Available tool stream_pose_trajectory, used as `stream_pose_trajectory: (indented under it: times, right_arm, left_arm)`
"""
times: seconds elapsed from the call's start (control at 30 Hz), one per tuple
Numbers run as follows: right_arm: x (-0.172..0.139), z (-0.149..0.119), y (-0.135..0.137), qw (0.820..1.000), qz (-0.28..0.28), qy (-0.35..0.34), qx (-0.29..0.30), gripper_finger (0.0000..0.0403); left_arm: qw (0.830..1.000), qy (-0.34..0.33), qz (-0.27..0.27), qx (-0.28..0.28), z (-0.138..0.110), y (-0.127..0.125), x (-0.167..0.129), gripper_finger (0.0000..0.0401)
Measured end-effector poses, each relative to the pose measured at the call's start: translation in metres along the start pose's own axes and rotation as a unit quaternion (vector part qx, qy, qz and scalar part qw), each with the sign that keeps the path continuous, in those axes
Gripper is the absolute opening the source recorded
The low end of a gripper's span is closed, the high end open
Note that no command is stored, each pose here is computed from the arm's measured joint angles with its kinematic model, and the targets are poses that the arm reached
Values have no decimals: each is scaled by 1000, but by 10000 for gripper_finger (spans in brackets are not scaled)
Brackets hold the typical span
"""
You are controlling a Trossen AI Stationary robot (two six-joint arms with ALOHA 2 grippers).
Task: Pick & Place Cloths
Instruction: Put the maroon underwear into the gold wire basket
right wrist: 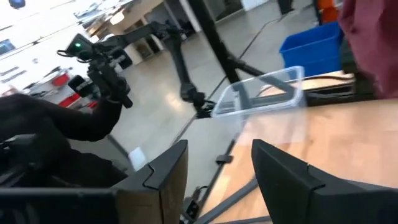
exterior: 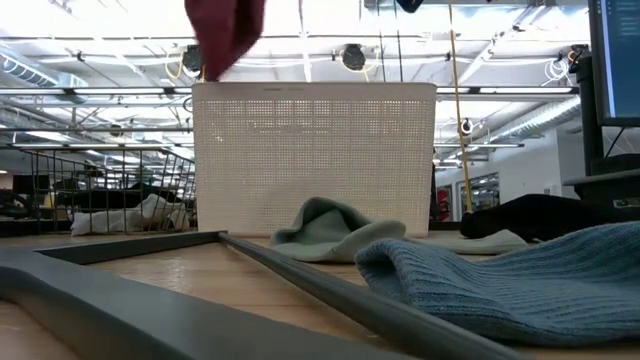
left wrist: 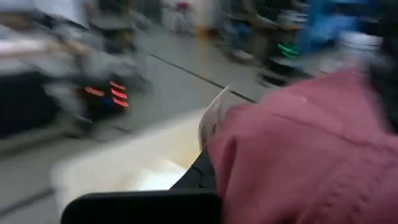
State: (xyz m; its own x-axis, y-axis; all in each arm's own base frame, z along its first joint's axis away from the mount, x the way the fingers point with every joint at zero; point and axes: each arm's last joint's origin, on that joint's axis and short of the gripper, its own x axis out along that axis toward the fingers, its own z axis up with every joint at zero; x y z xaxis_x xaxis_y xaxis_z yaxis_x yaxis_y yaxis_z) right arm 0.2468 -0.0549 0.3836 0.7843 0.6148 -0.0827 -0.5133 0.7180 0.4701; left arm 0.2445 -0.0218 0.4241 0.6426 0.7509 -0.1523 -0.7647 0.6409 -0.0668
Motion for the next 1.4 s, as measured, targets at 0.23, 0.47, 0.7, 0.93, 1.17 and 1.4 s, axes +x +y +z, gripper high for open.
stream_pose_trajectory:
  times: [0.23, 0.47, 0.7, 0.93, 1.17, 1.4]
  right_arm:
    - [-20, 8, -13, 998, -42, -32, -17, 166]
    - [-38, 15, -23, 993, -100, -68, -17, 165]
    - [-48, 17, -29, 990, -120, -79, -13, 164]
    - [-51, 17, -30, 989, -126, -82, -13, 160]
    - [-51, 17, -30, 989, -126, -82, -13, 160]
    - [-50, 17, -30, 989, -125, -81, -12, 156]
  left_arm:
    - [979, -31, 188, 71, 13, 44, 1, 0]
    - [952, 4, 292, 94, 10, 87, 16, 0]
    - [932, 105, 346, 41, -11, 129, 34, 0]
    - [906, 177, 383, -27, -34, 159, 47, 0]
    - [886, 204, 413, -50, -69, 175, 66, 0]
    - [879, 218, 417, -80, -105, 189, 81, 0]
